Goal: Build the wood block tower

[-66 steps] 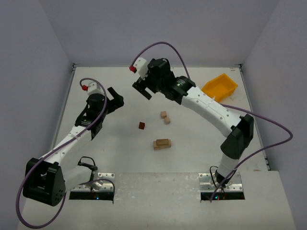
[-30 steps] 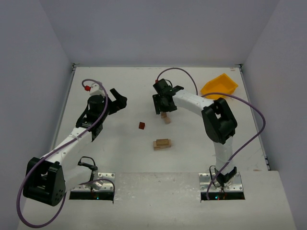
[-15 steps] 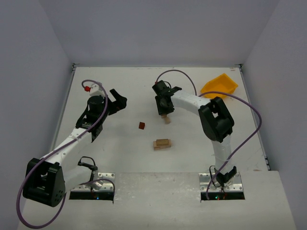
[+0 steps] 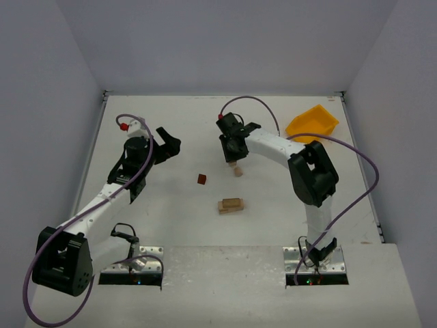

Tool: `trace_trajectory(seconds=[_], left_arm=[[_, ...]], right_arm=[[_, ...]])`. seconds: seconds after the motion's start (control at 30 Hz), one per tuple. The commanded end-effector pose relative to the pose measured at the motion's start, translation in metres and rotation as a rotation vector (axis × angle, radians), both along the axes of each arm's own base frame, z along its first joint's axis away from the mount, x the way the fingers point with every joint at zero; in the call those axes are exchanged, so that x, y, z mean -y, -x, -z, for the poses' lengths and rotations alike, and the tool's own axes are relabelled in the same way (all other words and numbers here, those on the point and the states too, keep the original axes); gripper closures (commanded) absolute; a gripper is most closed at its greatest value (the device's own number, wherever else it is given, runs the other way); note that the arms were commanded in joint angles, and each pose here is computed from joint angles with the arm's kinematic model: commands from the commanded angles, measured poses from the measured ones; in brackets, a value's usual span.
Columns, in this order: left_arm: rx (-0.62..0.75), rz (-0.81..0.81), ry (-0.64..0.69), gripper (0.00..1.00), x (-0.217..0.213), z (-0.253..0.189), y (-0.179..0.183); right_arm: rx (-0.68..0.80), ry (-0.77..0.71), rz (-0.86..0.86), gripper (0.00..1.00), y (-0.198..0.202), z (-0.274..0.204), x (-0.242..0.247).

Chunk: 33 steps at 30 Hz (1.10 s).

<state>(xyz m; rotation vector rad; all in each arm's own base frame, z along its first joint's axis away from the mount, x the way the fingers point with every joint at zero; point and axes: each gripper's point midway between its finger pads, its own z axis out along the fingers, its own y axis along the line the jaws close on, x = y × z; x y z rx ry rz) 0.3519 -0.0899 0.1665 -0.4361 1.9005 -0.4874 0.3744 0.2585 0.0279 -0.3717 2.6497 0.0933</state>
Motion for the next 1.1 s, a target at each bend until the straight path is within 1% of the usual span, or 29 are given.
trace_trajectory(seconds=[0.0,0.1,0.2,0.27,0.33,0.37,0.4,0.47,0.57,0.63,0.77,0.9,1.07], left_arm=[[0.072,0.009,0.013,0.00,0.000,-0.019,-0.003],[0.079,0.017,0.016,0.00,0.002,-0.020,-0.002],[0.085,0.025,0.019,0.00,0.003,-0.022,-0.001],[0.091,0.034,0.022,0.00,0.004,-0.023,0.000],[0.094,0.044,0.024,0.00,0.006,-0.024,0.001],[0.094,0.045,0.024,0.00,0.006,-0.024,0.001],[0.094,0.046,0.025,0.00,0.006,-0.023,0.002],[0.094,0.045,0.023,0.00,0.006,-0.024,0.002],[0.101,0.042,0.023,0.00,0.005,-0.025,0.002],[0.104,0.042,0.021,0.00,0.005,-0.026,0.002],[0.104,0.043,0.019,0.00,0.005,-0.025,0.001],[0.102,0.037,0.017,0.00,0.004,-0.024,0.001],[0.101,0.026,0.018,0.00,0.002,-0.024,0.001]], right_arm=[[0.179,-0.073,-0.048,0.78,0.009,-0.084,-0.015],[0.209,-0.086,-0.132,0.78,0.036,-0.103,-0.022],[0.202,-0.147,-0.471,0.80,0.078,-0.112,-0.045],[0.178,-0.200,-0.679,0.81,0.106,-0.110,-0.050],[0.252,-0.209,-0.952,0.83,0.124,-0.124,-0.051],[0.244,-0.238,-0.993,0.82,0.131,-0.125,-0.054],[0.262,-0.217,-1.113,0.82,0.141,-0.124,-0.049],[0.211,-0.245,-1.255,0.84,0.166,-0.118,-0.043],[0.146,-0.226,-1.424,0.84,0.190,-0.107,-0.028],[0.122,-0.196,-1.450,0.84,0.195,-0.102,-0.023],[0.123,-0.126,-1.541,0.84,0.205,-0.095,-0.018],[0.129,-0.093,-1.532,0.83,0.198,-0.095,-0.022],[0.119,0.011,-1.425,0.83,0.184,-0.083,-0.025]])
